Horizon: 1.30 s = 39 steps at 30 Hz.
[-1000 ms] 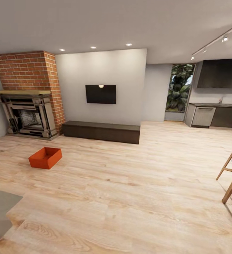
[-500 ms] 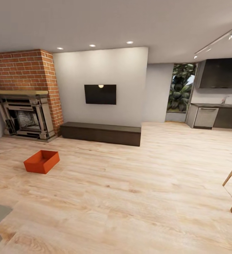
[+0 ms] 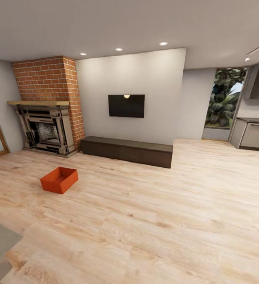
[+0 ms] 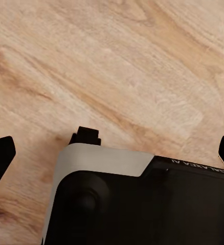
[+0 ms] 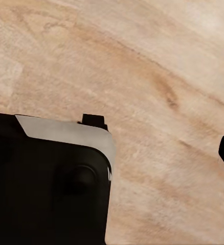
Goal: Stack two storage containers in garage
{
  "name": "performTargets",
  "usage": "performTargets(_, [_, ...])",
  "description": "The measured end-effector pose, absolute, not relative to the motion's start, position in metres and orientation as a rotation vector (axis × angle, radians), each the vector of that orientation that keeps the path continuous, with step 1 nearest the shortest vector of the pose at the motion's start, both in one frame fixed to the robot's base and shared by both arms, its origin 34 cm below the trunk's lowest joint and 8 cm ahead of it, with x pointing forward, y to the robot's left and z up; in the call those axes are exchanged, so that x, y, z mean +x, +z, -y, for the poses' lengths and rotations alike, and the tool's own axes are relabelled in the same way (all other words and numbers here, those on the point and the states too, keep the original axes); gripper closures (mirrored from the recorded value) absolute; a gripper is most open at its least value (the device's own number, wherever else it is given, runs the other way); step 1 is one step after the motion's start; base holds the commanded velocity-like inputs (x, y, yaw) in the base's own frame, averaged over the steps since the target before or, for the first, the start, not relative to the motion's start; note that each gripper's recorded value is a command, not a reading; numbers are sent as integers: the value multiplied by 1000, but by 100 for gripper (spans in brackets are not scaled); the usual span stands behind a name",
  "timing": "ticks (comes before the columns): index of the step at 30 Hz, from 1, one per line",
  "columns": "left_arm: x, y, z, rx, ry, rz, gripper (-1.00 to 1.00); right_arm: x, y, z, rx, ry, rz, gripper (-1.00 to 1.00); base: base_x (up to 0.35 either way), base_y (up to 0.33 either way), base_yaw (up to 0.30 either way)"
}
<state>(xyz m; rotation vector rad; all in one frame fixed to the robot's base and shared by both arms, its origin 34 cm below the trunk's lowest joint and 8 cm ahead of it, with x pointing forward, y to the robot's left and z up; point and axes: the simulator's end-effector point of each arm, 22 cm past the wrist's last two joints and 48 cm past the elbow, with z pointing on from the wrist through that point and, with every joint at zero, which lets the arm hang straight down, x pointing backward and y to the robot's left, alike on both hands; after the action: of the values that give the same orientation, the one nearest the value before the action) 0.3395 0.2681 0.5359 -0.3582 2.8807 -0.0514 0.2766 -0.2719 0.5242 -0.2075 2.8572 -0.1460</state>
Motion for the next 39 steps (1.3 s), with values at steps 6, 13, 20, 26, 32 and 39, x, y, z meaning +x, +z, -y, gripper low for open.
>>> performTargets(6, [339,536,-268,-358,-51,-2881,-100,277,524,272,-207,-146,-2857,-100,324,0,269])
performTargets(13, [339,536,-268,-358,-51,-2881,-100,276,524,272,-208,-146,-2858,-100,324,0,226])
performTargets(20, [340,536,-268,-357,-51,-2881,-100,276,524,273,-215,-148,-2859,-100,324,0,31])
performTargets(26, [340,536,-268,-358,-52,-2881,-100,276,524,274,-232,-150,-2858,-100,324,0,2])
performTargets(32, [340,536,-268,-357,-51,-2881,-100,276,524,276,-236,-153,-2859,-100,324,0,0])
performTargets(39, [340,536,-268,-358,-52,-2881,-100,275,524,275,-236,-145,-2862,-100,324,0,0])
